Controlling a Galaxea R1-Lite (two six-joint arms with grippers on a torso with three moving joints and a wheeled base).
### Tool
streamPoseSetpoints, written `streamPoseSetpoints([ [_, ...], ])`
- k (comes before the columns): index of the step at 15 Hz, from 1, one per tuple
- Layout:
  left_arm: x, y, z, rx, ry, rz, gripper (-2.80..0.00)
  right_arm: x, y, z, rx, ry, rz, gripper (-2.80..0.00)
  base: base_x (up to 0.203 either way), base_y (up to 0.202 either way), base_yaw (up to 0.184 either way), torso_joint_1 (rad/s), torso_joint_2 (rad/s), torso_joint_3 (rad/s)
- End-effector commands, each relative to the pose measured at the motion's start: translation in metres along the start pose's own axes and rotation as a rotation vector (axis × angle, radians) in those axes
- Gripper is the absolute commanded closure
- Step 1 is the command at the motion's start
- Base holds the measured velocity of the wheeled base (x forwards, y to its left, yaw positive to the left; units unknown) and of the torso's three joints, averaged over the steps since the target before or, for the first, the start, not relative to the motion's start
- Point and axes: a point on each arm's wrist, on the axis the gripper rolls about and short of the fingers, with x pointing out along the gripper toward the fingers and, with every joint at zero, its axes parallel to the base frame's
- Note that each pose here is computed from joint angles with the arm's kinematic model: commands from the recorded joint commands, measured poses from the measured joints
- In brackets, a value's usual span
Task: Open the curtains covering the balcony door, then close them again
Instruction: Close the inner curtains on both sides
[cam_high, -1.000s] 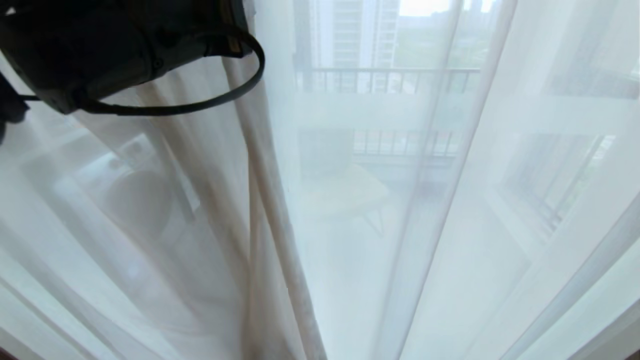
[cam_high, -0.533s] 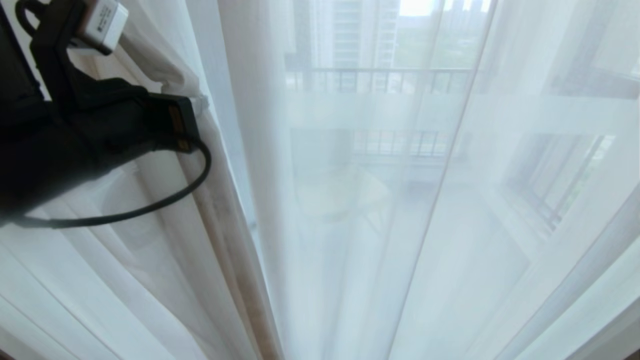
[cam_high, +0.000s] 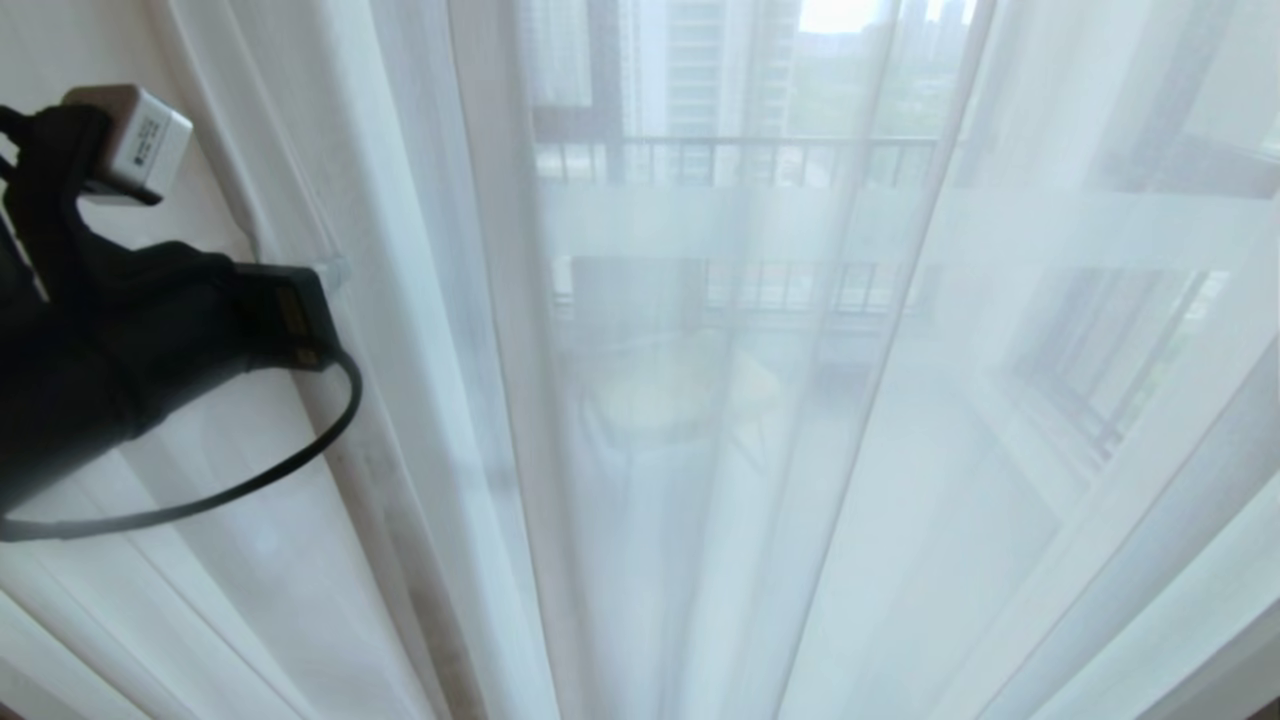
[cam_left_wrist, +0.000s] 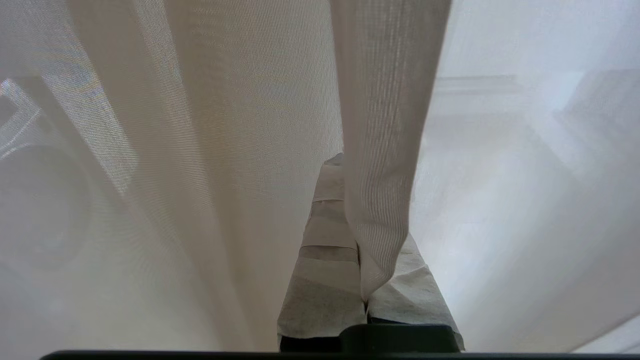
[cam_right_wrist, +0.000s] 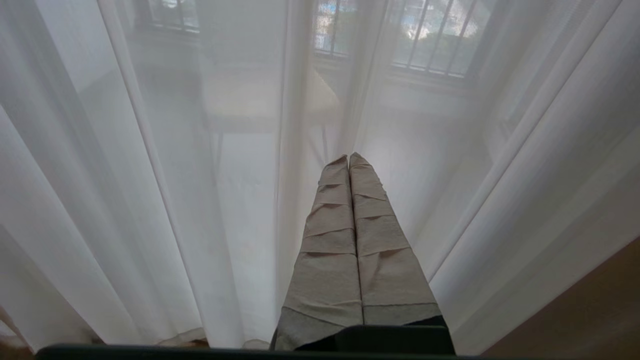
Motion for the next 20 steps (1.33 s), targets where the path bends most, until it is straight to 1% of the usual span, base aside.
streamPoseSetpoints([
  [1, 0.004, 0.003, -0.001, -0.001, 0.006, 0.019, 0.0, 0.0, 0.0, 0.0, -0.001, 0.001, 0.001, 0.0, 0.0, 0.0, 0.0, 0.0, 0.0, 0.0],
  [4, 0.012, 0.003, 0.0, -0.008, -0.023, 0.026, 0.0, 0.0, 0.0, 0.0, -0.001, 0.001, 0.001, 0.0, 0.0, 0.0, 0.0, 0.0, 0.0, 0.0],
  [6, 0.013, 0.003, 0.0, -0.009, -0.029, 0.026, 0.0, 0.0, 0.0, 0.0, -0.001, 0.0, 0.001, 0.0, 0.0, 0.0, 0.0, 0.0, 0.0, 0.0],
  [7, 0.013, 0.003, 0.0, -0.009, -0.03, 0.026, -2.8, 0.0, 0.0, 0.0, -0.001, 0.001, 0.001, 0.0, 0.0, 0.0, 0.0, 0.0, 0.0, 0.0],
  [10, 0.009, 0.004, 0.003, -0.011, -0.044, 0.027, -2.8, 0.0, 0.0, 0.0, -0.001, 0.001, 0.001, 0.0, 0.0, 0.0, 0.0, 0.0, 0.0, 0.0],
  [14, -0.016, 0.009, 0.008, -0.018, -0.083, 0.027, -2.8, 0.0, 0.0, 0.0, -0.001, 0.001, 0.001, 0.0, 0.0, 0.0, 0.0, 0.0, 0.0, 0.0],
  [20, -0.075, 0.021, 0.005, -0.033, -0.154, 0.028, -2.8, 0.0, 0.0, 0.0, -0.001, 0.001, 0.002, 0.0, 0.0, 0.0, 0.0, 0.0, 0.0, 0.0],
])
